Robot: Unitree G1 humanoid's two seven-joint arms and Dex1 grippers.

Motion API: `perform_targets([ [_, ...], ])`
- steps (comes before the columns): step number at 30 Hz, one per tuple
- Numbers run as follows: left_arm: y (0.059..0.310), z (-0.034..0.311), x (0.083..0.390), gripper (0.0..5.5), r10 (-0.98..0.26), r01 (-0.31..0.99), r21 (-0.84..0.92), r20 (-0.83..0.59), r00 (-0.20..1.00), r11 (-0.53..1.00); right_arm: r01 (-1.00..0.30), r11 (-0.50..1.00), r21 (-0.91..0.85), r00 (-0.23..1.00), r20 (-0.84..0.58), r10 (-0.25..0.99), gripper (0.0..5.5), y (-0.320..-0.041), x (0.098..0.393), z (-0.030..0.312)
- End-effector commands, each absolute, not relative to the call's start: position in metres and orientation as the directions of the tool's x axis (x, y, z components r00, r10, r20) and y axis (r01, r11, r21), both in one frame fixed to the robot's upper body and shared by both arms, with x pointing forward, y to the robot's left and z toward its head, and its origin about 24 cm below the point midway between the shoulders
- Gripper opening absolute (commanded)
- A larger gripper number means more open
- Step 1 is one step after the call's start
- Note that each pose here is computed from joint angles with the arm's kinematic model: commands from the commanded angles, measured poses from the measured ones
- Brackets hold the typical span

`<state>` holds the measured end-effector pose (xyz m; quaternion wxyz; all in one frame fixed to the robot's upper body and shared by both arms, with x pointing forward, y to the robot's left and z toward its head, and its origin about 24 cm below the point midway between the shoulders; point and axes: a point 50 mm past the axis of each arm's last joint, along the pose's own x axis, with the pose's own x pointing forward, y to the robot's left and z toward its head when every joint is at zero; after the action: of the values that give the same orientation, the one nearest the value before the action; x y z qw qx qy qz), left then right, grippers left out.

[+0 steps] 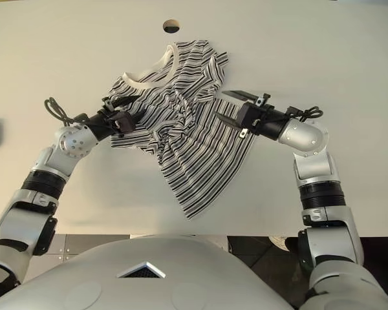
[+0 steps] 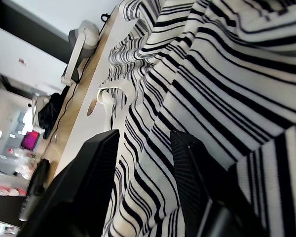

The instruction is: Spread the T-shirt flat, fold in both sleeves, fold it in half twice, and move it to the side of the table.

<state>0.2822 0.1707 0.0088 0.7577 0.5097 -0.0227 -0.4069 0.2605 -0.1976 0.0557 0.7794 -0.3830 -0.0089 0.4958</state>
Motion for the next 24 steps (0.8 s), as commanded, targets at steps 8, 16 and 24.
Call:
perform_targets([
  [8, 0.224, 0.017, 0.319, 1.91, -0.450, 0.121, 0.725, -0.539, 0.712, -0.678, -0.865, -0.416, -0.280, -0.013, -0.817, 0.577, 2.33, -0.178, 0.207, 0.018],
  [16, 0.205, 0.028, 0.331, 1.91, -0.656, -0.293, 0.628, -0.482, 0.580, -0.721, -0.863, -0.476, -0.168, -0.238, -0.695, 0.678, 2.33, -0.141, 0.173, 0.039],
  [24, 0.237, 0.045, 0.335, 1.91, -0.629, -0.320, 0.578, -0.479, 0.612, -0.751, -0.867, -0.444, -0.227, -0.171, -0.702, 0.691, 2.33, -0.142, 0.178, 0.047],
])
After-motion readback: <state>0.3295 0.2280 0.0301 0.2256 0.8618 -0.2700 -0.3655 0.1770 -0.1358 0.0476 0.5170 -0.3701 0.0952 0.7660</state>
